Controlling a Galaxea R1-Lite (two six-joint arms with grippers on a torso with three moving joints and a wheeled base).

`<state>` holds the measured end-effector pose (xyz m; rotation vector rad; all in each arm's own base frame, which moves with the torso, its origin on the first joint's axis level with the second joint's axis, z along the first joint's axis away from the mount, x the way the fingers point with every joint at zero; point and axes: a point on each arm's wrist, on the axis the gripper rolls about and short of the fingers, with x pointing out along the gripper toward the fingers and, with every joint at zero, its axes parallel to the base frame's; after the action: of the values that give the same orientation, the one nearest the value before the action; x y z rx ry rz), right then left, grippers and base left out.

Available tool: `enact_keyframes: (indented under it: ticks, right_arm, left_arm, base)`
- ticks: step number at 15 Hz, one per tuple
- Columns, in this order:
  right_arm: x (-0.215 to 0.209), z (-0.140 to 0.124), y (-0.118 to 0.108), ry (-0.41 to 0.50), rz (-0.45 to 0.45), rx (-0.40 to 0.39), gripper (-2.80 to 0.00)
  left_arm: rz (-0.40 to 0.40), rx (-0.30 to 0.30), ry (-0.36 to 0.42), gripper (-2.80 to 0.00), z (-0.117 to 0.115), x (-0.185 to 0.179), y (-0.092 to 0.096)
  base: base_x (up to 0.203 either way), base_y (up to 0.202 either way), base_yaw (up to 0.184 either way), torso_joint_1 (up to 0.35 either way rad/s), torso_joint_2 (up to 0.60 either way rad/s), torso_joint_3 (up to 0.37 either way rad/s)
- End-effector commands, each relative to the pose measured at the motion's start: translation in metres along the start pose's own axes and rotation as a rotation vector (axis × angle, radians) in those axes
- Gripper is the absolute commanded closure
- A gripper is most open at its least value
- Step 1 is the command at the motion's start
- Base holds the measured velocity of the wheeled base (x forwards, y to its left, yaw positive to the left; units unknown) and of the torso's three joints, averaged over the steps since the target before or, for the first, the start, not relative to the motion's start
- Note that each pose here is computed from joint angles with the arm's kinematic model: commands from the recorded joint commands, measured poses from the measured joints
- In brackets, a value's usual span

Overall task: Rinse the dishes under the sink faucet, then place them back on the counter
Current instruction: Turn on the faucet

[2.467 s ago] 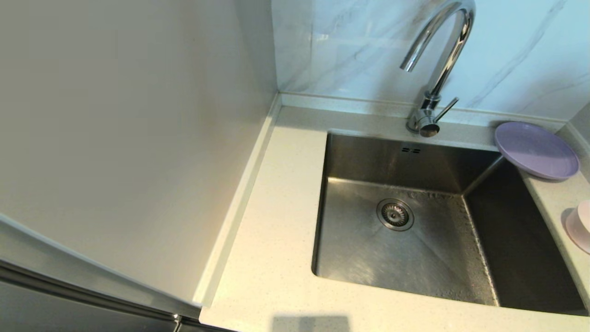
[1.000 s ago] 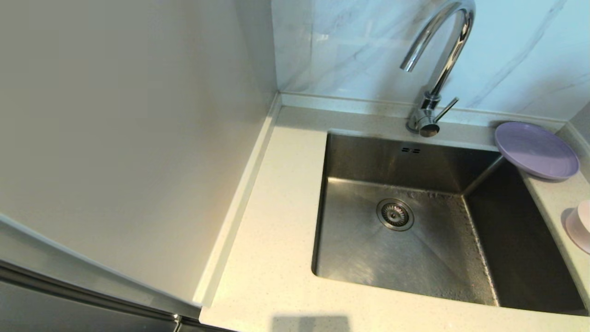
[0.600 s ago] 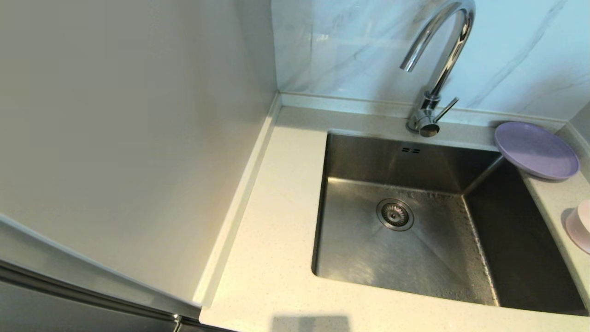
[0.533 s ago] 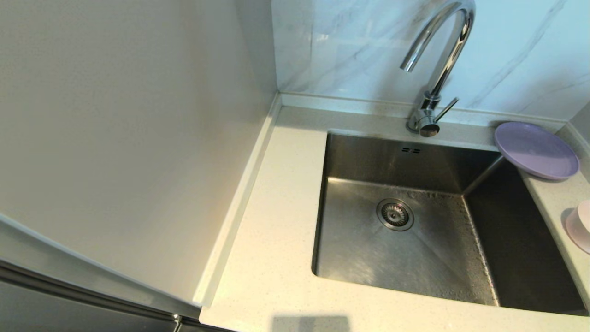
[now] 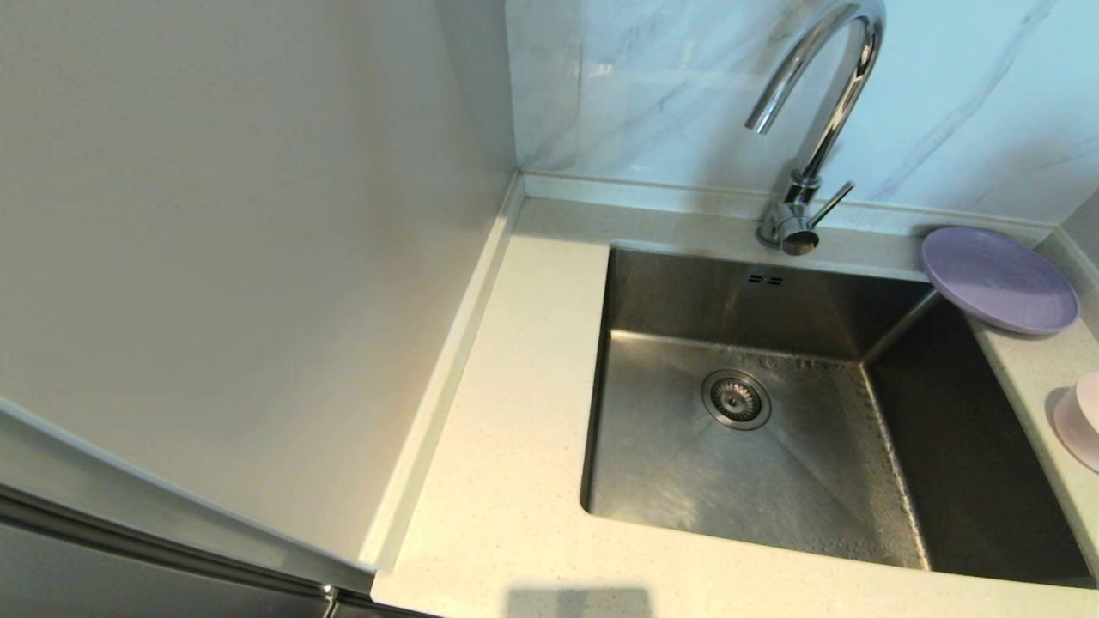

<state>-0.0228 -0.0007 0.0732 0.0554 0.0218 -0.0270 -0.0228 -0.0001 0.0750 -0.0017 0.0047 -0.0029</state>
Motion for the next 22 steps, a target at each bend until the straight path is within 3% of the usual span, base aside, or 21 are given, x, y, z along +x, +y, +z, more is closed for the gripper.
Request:
enact_keyframes:
  ticks: [1,5,7,11,18,20,22]
  right_arm:
    - [0.001,-0.002,0.0,0.01,0.0,0.001,0.0]
    - [-0.001,0.001,0.0,0.007,0.007,-0.019,0.0]
    - [-0.003,0.017,0.001,-0.019,0.011,-0.013,0.0]
    - [0.004,0.051,0.003,0.029,0.025,0.026,0.0]
    - [0.074,0.124,0.011,0.185,0.055,0.274,0.0]
    - [0.108,0.138,0.013,0.176,0.057,0.317,0.0]
    - [0.14,0.156,0.014,0.105,0.075,0.351,0.0]
  left_arm:
    - [0.0,0.0,0.0,0.0,0.0,0.0,0.0]
    - [0.0,0.0,0.0,0.0,0.0,0.0,0.0]
    - [0.0,0.0,0.0,0.0,0.0,0.0,0.0]
    - [0.0,0.0,0.0,0.0,0.0,0.0,0.0]
    - [0.0,0.0,0.0,0.0,0.0,0.0,0.0]
    - [0.0,0.0,0.0,0.0,0.0,0.0,0.0]
    - [0.0,0.0,0.0,0.0,0.0,0.0,0.0]
  base:
    - [0.0,0.0,0.0,0.0,0.0,0.0]
    - [0.0,0.0,0.0,0.0,0.0,0.0]
    - [0.0,0.0,0.0,0.0,0.0,0.0]
    - [0.0,0.0,0.0,0.0,0.0,0.0]
    - [0.0,0.0,0.0,0.0,0.0,0.0]
    - [0.0,0.0,0.0,0.0,0.0,0.0]
    - [0.0,0.0,0.0,0.0,0.0,0.0]
